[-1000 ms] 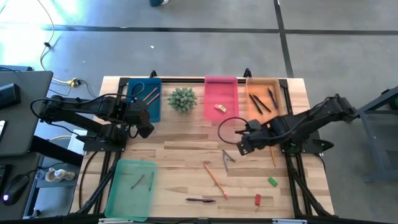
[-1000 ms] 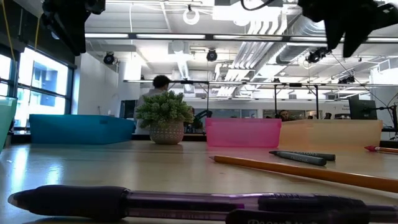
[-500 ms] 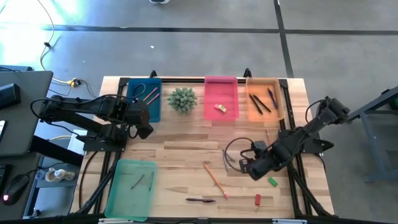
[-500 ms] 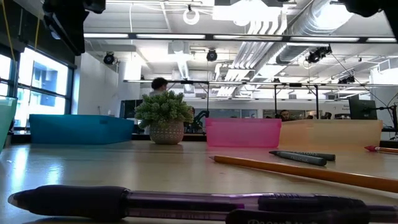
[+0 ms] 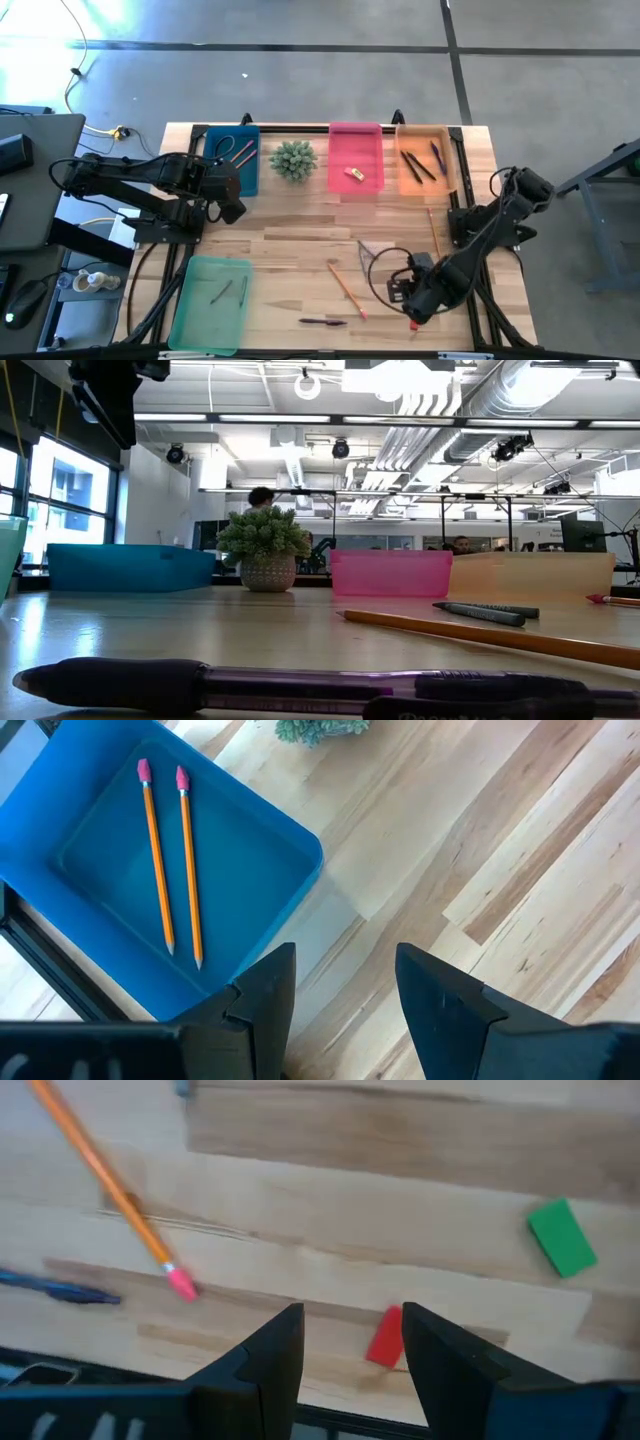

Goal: Sort crayons/erasers/pens/pencils in bins
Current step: Put the orange eraser into the pink bin

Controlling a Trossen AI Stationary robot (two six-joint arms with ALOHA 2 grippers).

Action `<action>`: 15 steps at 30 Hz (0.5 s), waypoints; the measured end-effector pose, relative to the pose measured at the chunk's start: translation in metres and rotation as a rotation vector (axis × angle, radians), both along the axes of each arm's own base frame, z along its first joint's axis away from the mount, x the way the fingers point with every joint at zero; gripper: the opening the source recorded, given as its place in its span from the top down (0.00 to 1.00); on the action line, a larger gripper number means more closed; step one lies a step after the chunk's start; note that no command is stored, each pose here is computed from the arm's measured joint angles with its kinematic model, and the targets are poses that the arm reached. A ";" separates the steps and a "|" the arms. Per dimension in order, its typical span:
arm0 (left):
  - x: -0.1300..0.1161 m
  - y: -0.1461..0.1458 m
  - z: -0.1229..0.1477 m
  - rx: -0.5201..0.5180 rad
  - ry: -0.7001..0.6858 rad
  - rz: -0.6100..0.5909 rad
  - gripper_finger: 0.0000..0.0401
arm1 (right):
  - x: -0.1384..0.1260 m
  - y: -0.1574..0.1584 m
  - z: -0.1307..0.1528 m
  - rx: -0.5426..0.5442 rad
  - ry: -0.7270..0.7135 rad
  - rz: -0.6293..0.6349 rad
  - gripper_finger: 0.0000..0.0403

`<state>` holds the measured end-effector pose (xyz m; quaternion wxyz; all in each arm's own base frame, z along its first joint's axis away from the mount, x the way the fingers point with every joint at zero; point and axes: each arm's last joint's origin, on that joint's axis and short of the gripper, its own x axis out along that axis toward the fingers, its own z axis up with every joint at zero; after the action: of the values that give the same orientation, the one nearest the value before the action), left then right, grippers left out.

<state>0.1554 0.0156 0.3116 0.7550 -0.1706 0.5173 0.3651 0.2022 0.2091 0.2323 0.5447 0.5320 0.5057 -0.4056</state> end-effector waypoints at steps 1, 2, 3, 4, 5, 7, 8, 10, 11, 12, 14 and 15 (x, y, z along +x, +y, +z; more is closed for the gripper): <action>0.000 0.000 0.000 0.000 -0.001 0.000 0.59 | 0.000 0.004 -0.002 0.009 -0.001 0.001 0.60; 0.000 0.000 0.000 0.000 -0.001 0.002 0.59 | 0.000 0.008 -0.005 0.018 -0.005 0.009 0.60; 0.000 0.000 0.000 -0.001 -0.003 0.005 0.59 | 0.000 0.012 -0.007 0.026 -0.011 0.017 0.60; 0.000 0.000 0.000 -0.001 -0.003 0.005 0.59 | 0.001 0.015 -0.009 0.031 -0.014 0.023 0.60; 0.000 0.000 0.000 -0.001 -0.003 0.004 0.59 | 0.001 0.018 -0.012 0.033 -0.014 0.029 0.60; 0.000 0.000 0.000 -0.001 -0.002 0.004 0.59 | 0.000 0.023 -0.018 0.028 -0.001 0.039 0.60; 0.000 0.000 0.000 -0.001 -0.003 0.005 0.59 | 0.000 0.025 -0.021 0.030 0.010 0.042 0.60; 0.000 0.000 0.000 -0.001 -0.003 0.005 0.59 | -0.001 0.031 -0.027 0.053 0.043 0.058 0.60; 0.000 0.000 0.000 -0.001 -0.003 0.005 0.59 | -0.003 0.034 -0.030 0.063 0.067 0.061 0.60; 0.000 0.000 0.000 -0.001 -0.003 0.006 0.59 | -0.004 0.037 -0.033 0.072 0.088 0.064 0.60; 0.000 0.000 0.000 -0.001 -0.003 0.006 0.59 | -0.006 0.043 -0.038 0.082 0.110 0.074 0.60; 0.000 0.000 0.000 -0.001 -0.003 0.006 0.59 | -0.007 0.045 -0.041 0.087 0.115 0.078 0.60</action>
<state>0.1555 0.0156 0.3116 0.7545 -0.1734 0.5159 0.3668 0.1953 0.2543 0.1918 0.5065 0.5108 0.5736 -0.3919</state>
